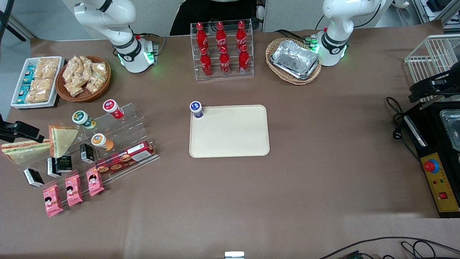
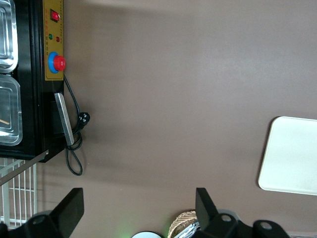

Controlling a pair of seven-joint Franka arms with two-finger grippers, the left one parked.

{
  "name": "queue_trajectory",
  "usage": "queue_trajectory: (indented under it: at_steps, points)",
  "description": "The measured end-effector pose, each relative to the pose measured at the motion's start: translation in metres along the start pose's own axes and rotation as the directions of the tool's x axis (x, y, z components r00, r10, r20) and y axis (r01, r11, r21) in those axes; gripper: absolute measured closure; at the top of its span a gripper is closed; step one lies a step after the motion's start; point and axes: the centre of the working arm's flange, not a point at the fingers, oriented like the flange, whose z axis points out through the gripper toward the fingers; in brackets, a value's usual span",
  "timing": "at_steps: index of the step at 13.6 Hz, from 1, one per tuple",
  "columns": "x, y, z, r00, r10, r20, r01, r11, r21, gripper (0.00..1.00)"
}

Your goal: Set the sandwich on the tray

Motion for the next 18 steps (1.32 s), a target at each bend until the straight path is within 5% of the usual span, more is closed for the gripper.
queue_trajectory:
  at_steps: [8,13,18]
  points:
    - [-0.007,0.021,-0.007,0.981,0.194,0.006,-0.194,0.981,-0.002,0.00]
    - [-0.012,0.043,-0.008,0.854,0.521,0.009,-0.521,0.854,-0.011,0.00]
    - [-0.019,0.076,-0.009,0.734,0.679,0.004,-0.679,0.734,-0.021,0.00]
